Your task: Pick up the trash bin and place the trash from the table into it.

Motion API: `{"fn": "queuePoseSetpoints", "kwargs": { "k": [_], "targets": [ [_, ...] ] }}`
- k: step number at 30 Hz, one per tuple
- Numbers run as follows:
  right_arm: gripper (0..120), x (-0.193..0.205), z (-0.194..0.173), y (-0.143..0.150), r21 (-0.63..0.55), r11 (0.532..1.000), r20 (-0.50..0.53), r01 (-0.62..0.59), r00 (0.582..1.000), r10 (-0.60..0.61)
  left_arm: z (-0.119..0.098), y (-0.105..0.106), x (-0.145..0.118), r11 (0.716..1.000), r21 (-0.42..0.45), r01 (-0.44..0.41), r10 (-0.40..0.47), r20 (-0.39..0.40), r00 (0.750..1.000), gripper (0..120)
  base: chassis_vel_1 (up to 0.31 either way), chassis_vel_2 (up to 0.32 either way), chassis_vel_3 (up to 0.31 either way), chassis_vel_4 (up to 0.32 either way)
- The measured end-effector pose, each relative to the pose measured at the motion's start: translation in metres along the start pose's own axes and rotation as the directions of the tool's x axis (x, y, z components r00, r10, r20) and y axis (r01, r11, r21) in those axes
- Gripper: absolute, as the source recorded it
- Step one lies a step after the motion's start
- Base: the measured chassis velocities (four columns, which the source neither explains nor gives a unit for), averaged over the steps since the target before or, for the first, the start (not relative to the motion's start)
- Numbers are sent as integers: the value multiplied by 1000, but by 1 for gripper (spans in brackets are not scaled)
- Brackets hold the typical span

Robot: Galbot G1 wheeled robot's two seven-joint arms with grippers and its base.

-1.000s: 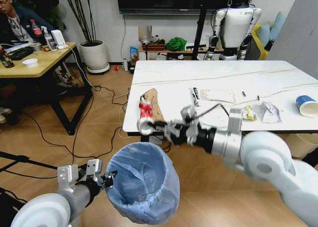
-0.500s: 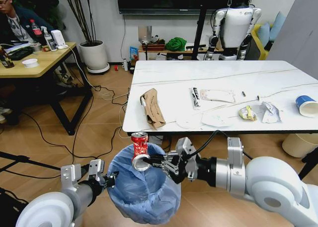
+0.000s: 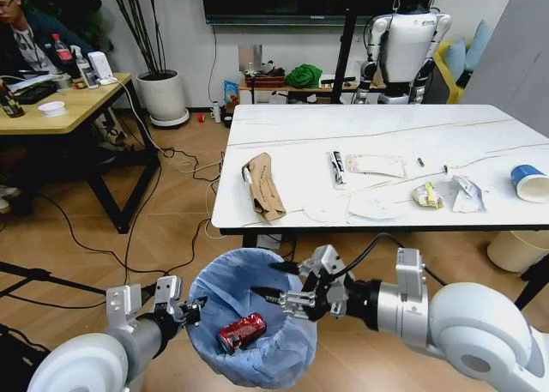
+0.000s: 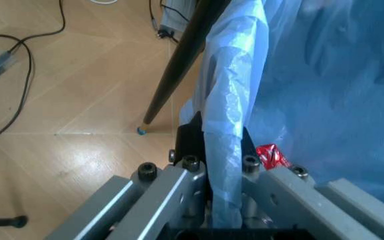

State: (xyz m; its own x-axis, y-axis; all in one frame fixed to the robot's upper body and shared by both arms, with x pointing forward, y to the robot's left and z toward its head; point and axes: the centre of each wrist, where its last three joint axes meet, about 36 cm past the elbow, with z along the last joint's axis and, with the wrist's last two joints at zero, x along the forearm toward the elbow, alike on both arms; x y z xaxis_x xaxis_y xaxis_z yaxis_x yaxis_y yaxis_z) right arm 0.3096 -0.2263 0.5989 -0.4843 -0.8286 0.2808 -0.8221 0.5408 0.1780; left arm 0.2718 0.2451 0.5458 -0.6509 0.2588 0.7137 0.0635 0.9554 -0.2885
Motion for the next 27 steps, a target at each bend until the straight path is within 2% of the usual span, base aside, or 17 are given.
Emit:
{"fn": "queuePoseSetpoints", "kwargs": {
  "k": [1,2,5,6,8,16,24,27],
  "targets": [
    [75,1,-5,-3,-5,999,20,-40,999,40,1,0,0,1000,-2,1,-1,1,1000,0,0,0,0,0],
    [75,1,-5,-3,-5,999,20,-40,999,40,1,0,0,1000,-2,1,-1,1,1000,0,0,0,0,0],
    [90,-1,-14,-19,-39,986,64,-163,984,165,3,-1,1,1000,-6,1,-1,2,1000,0,0,0,0,0],
    [90,-1,-14,-19,-39,986,64,-163,984,165,3,-1,1,1000,-6,1,-1,2,1000,0,0,0,0,0],
    [98,-7,-16,-30,-58,976,80,-208,974,212,4,-2,2,1000,-8,-2,2,1,1000,0,0,0,0,0],
    [100,-36,-28,-56,-92,967,103,-238,963,247,6,-1,2,1000,-10,0,0,-4,1000,0,0,0,0,0],
    [100,-72,-53,-58,-99,969,124,-226,964,237,7,-1,2,1000,-8,1,-1,-3,1000,0,0,0,0,0],
    [100,-113,-59,-56,-107,963,77,-248,963,257,7,-1,2,1000,-3,-1,1,0,1000,0,0,0,0,0]
  ]
}}
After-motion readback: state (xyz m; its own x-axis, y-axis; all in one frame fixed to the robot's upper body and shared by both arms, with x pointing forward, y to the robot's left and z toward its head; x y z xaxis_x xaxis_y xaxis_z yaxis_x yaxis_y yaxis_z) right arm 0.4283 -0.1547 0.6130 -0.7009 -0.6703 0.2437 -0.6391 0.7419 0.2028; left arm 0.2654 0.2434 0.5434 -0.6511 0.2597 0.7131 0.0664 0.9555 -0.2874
